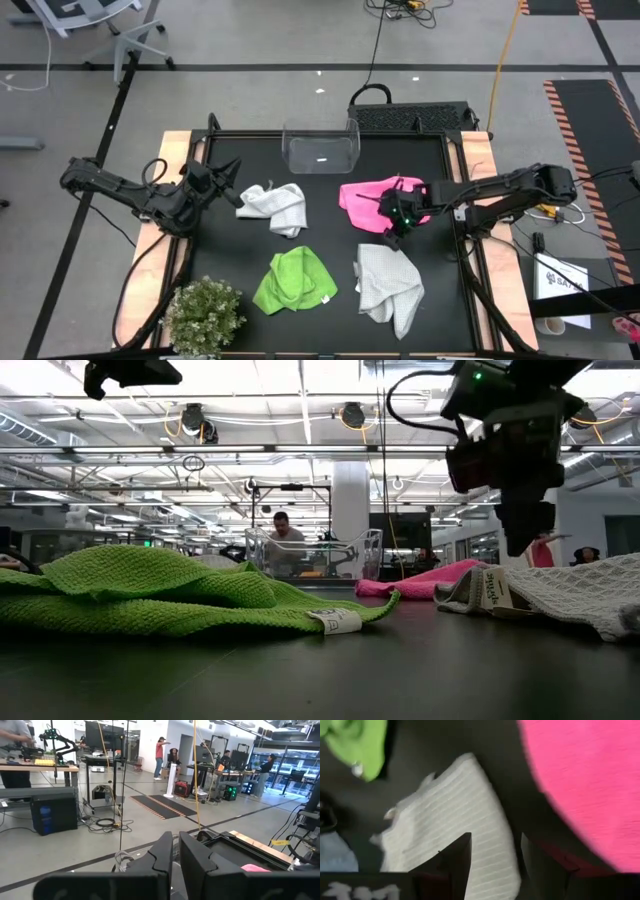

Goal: Fold microfiber towels
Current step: Adjust the right gray microfiber cloth

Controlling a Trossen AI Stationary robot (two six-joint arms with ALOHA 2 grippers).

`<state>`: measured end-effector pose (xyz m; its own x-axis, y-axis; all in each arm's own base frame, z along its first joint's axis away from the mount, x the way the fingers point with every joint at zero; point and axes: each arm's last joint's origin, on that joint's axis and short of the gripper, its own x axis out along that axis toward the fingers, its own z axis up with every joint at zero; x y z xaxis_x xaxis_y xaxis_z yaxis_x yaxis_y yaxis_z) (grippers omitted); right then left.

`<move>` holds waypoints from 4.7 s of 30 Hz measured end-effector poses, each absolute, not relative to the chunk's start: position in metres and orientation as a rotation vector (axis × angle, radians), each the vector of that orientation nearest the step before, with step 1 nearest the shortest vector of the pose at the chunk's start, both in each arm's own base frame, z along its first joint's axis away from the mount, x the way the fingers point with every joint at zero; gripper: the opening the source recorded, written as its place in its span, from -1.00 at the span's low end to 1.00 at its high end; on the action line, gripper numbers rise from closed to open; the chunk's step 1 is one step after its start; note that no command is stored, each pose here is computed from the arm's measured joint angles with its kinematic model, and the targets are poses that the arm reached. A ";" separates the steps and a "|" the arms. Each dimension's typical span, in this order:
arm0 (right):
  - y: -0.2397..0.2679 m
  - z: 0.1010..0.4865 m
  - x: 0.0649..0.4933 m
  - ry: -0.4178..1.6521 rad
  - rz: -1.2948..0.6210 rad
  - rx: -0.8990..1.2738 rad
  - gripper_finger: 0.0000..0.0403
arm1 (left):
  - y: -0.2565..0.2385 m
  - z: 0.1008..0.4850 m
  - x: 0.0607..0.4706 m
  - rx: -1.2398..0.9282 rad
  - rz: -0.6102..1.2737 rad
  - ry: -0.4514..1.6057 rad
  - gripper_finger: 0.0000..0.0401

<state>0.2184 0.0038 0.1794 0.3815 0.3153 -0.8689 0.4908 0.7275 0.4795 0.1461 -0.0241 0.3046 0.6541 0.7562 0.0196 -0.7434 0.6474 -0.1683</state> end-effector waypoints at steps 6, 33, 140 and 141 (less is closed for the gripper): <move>0.020 0.177 0.213 1.288 -0.104 0.772 -0.17 | -0.024 0.305 0.146 -0.151 0.853 -0.091 -0.84; 0.042 0.130 0.232 1.449 -0.058 0.586 -0.21 | -0.024 0.296 0.146 -0.187 0.854 -0.065 -0.84; 0.019 0.184 0.296 0.513 -0.040 0.501 -1.00 | -0.019 0.271 0.268 -0.315 0.316 0.177 -0.98; 0.019 0.179 0.299 0.520 -0.034 0.502 -1.00 | -0.019 0.271 0.268 -0.315 0.316 0.175 -0.98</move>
